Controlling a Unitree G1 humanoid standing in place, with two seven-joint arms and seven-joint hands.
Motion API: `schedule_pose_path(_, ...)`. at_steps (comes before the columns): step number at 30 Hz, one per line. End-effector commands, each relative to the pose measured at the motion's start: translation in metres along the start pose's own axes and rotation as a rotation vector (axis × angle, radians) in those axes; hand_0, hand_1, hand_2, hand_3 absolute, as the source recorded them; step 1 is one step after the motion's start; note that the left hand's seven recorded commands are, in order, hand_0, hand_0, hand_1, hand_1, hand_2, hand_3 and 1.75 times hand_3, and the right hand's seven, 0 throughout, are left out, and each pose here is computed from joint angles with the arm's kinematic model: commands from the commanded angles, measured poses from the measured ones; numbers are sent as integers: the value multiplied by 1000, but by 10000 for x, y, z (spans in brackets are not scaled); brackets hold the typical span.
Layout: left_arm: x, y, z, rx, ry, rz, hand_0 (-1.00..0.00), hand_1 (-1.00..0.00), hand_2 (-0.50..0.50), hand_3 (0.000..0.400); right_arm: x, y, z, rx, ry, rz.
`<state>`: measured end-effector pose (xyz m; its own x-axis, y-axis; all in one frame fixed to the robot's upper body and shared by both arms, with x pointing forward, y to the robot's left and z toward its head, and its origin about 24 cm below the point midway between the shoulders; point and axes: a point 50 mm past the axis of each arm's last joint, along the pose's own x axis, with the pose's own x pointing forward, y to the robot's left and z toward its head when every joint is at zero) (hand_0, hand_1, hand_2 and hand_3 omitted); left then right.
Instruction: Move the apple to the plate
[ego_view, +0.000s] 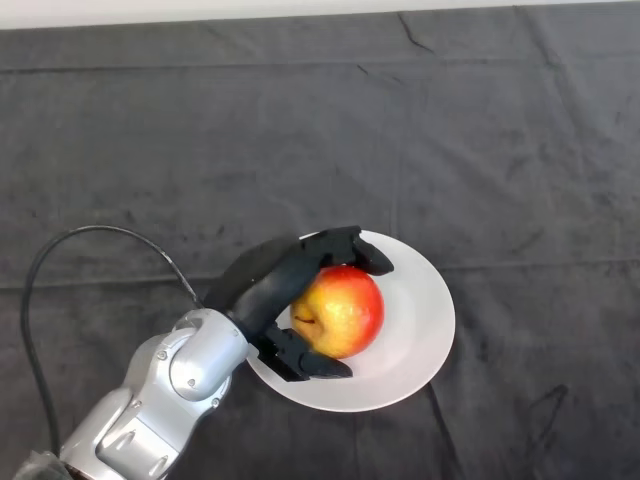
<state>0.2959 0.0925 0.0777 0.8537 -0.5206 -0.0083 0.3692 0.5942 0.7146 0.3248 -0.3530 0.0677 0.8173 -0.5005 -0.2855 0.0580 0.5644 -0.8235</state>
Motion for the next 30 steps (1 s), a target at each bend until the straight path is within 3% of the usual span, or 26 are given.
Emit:
schedule_pose_path(1,-46,10,-42,41,11,-28,0,0,0,0,-11,-89,-68,-6,9,-29)
schedule_pose_path(15,-28,289,-37,30,25,51,0,0,0,0,-10,-89,-68,-7,9,-29)
schedule_pose_path(30,-159,991,-126,-26,26,344,0,0,0,0,-11,-88,-69,-6,8,-29)
